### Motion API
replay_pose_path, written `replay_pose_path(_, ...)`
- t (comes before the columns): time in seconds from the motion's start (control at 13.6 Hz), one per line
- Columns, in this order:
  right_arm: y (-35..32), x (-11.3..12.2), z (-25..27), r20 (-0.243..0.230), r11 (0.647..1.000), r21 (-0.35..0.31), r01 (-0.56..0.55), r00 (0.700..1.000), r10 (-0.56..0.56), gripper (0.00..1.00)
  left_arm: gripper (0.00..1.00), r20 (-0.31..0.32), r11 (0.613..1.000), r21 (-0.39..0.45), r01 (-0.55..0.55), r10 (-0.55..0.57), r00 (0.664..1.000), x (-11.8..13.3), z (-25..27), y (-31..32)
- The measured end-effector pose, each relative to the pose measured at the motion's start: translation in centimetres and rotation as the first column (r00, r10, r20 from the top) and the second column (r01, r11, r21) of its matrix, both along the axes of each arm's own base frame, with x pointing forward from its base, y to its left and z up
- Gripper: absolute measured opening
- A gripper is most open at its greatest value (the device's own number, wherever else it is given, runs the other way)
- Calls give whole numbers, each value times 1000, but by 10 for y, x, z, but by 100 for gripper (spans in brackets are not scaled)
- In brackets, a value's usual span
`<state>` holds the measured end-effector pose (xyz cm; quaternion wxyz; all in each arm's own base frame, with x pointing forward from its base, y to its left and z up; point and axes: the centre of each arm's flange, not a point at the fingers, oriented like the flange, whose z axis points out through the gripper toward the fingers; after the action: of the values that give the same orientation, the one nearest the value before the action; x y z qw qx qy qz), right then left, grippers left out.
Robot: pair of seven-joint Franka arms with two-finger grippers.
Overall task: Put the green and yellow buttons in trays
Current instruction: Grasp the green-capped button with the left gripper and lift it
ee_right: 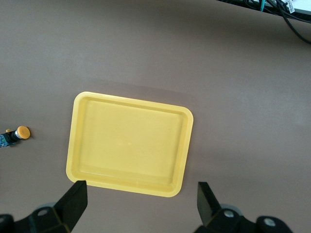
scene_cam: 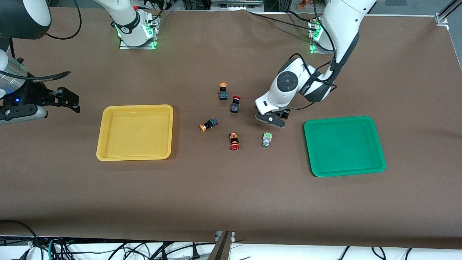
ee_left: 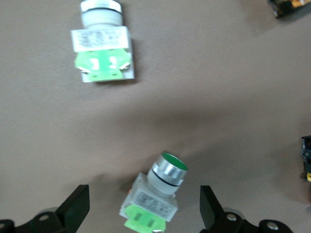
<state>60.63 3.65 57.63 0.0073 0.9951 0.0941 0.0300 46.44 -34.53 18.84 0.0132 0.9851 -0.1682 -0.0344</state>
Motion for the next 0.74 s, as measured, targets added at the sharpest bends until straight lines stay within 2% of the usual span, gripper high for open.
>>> replay_pose_path(0.15, 0, 0, 0, 0, 1000, 0, 0, 1000, 0, 100, 100, 4, 1000, 7, 4, -4, 1000, -5, -2, -6)
replay_pose_path(0.22, 0, 0, 0, 0, 1000, 0, 0, 1000, 0, 100, 93, 1, 1000, 8, 4, -4, 1000, -6, -3, -6)
replay_pose_path(0.37, 0, 0, 0, 0, 1000, 0, 0, 1000, 0, 100, 72, 4, 1000, 11, 11, -11, 1000, -6, -5, -6)
replay_pose_path(0.44, 0, 0, 0, 0, 1000, 0, 0, 1000, 0, 100, 72, 14, 1000, 17, 26, -26, 1000, -6, -6, -7)
replay_pose_path(0.52, 0, 0, 0, 0, 1000, 0, 0, 1000, 0, 100, 67, 18, 999, 21, 32, -33, 999, -6, -7, -7)
replay_pose_path(0.66, 0, 0, 0, 0, 1000, 0, 0, 1000, 0, 100, 44, 23, 999, 19, 34, -34, 999, -6, -8, -6)
replay_pose_path(0.74, 0, 0, 0, 0, 1000, 0, 0, 1000, 0, 100, 43, 26, 999, 17, 29, -30, 999, -4, -8, -5)
